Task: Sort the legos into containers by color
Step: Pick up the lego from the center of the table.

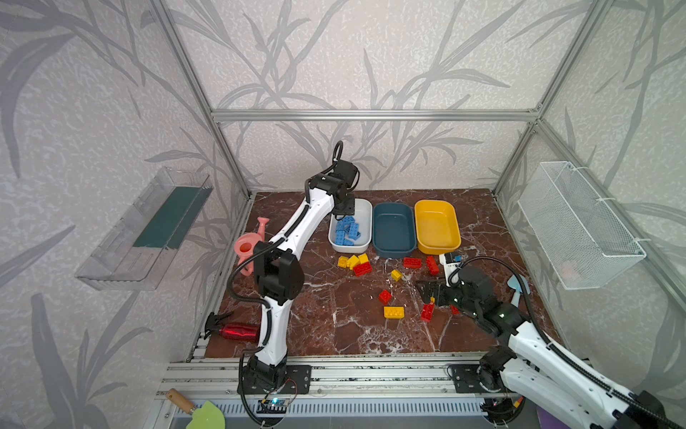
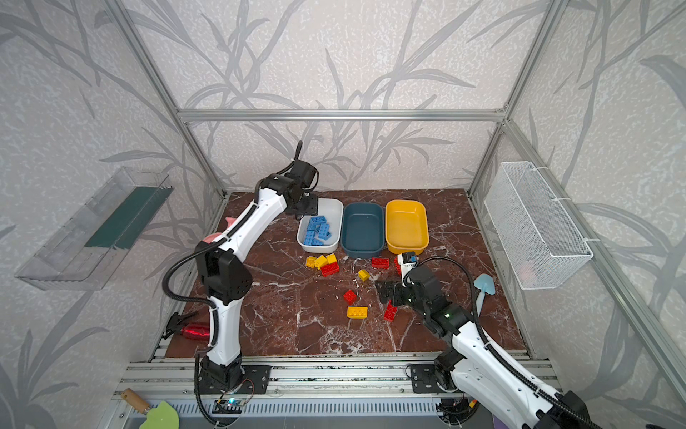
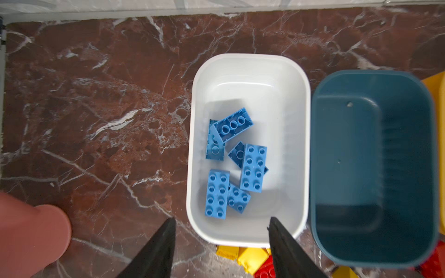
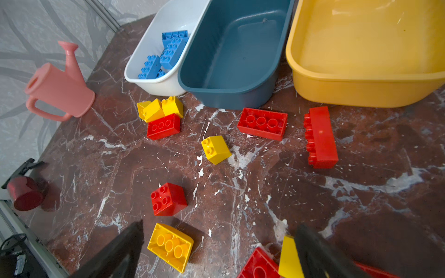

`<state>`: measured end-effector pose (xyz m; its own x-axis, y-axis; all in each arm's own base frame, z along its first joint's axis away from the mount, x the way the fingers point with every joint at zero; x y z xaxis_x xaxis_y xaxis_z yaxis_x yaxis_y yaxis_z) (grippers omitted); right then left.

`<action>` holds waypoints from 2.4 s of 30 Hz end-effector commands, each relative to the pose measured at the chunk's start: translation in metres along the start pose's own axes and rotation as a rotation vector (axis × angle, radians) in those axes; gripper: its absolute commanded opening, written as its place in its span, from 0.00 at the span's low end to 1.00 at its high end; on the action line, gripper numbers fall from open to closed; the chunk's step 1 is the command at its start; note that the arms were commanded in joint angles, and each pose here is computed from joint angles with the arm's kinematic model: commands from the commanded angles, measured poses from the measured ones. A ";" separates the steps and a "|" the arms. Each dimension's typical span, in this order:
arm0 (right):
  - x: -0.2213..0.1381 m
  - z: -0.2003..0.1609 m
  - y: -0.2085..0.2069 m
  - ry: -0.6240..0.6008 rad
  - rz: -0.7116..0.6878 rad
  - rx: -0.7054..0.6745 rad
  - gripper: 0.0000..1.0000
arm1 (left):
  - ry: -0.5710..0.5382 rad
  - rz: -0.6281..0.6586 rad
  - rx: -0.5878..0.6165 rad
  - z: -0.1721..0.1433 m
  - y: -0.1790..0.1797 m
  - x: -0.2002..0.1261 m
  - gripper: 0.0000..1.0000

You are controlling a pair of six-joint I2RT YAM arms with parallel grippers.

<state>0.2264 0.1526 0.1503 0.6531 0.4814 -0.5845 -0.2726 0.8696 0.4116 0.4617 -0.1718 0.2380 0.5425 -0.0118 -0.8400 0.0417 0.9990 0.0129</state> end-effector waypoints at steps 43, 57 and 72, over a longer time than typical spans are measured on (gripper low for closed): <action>0.130 -0.088 0.080 0.683 -0.167 -0.475 0.74 | -0.215 -0.142 -0.048 -0.203 0.078 -0.118 0.75; 0.135 -0.087 0.080 0.689 -0.171 -0.487 0.42 | -0.201 -0.133 -0.038 -0.204 0.078 -0.116 0.75; 0.100 -0.029 0.094 0.560 -0.142 -0.437 0.34 | -0.234 -0.161 -0.046 -0.204 0.078 -0.124 0.75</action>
<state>0.2354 0.2889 0.0745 0.2313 0.1977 -0.9526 -0.5634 0.8255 0.0345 0.2286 -0.0837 0.2298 0.7028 -0.1626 -0.6926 0.0955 0.9863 -0.1347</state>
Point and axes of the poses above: each gripper's point midway between its finger pads, its own x axis out along the fingers, its own y axis along the line the jaws close on, z = x × y, the point moved 2 cm from there along -x, back along the fingers, and after that the axes turned 3 degrees about x, right-handed, at the moved point
